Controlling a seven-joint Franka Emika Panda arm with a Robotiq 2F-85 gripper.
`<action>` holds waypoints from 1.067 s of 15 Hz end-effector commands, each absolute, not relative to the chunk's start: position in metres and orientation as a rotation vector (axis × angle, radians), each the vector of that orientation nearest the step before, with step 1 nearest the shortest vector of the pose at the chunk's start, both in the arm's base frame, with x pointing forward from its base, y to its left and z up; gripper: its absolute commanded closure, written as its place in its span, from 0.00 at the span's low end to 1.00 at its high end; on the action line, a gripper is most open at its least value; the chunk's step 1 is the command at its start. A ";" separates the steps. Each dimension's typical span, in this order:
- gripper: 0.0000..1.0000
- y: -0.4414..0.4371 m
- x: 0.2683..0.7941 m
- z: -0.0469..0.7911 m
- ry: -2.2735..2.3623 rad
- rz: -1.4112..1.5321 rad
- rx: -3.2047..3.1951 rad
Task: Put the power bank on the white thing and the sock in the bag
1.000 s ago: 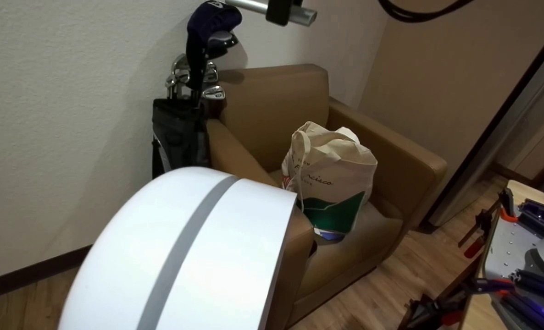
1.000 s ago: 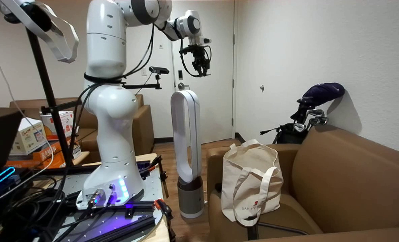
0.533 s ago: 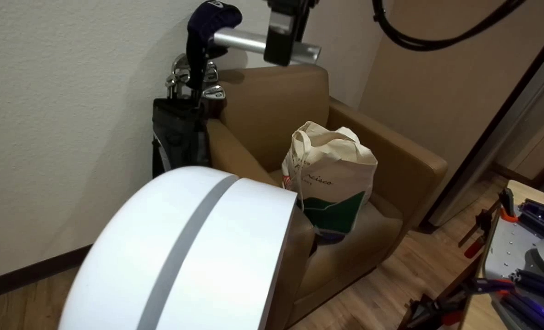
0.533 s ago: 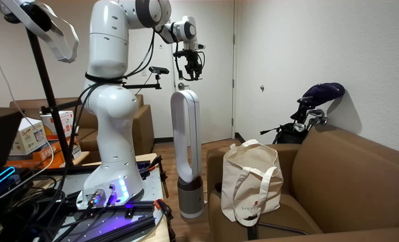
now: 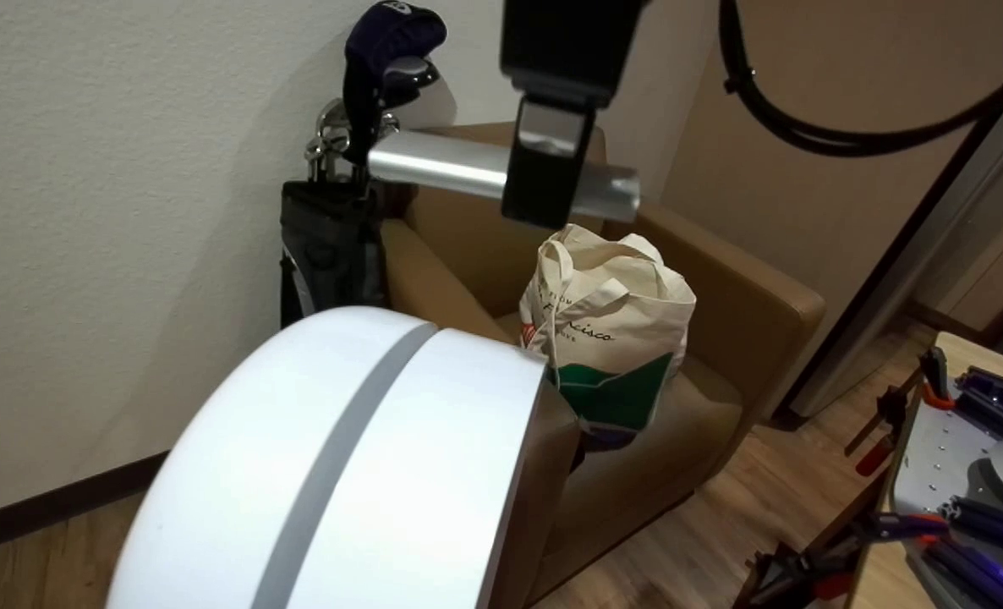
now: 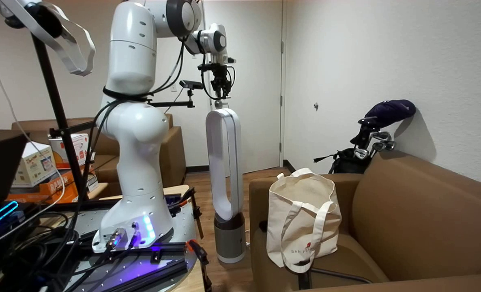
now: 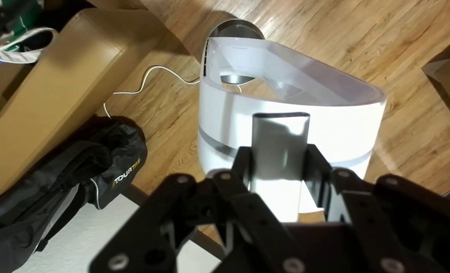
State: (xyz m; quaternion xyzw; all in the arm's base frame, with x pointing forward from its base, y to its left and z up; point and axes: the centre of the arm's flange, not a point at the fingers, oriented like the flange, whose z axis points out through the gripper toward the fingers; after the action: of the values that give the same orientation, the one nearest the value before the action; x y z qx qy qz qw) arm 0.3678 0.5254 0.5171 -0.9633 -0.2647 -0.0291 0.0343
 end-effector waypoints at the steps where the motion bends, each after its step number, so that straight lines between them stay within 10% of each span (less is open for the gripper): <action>1: 0.87 0.542 0.350 0.504 -0.789 -0.069 -2.931; 14: 0.87 0.574 0.349 0.451 -0.780 -0.118 -2.902; 15: 0.37 0.574 0.349 0.452 -0.767 -0.128 -2.914; 16: 0.37 0.573 0.350 0.453 -0.750 -0.131 -2.919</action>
State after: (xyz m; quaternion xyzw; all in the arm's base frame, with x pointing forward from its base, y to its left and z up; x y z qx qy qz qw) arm 0.3514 0.5708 0.4552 -0.9608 -0.2676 -0.0333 0.0640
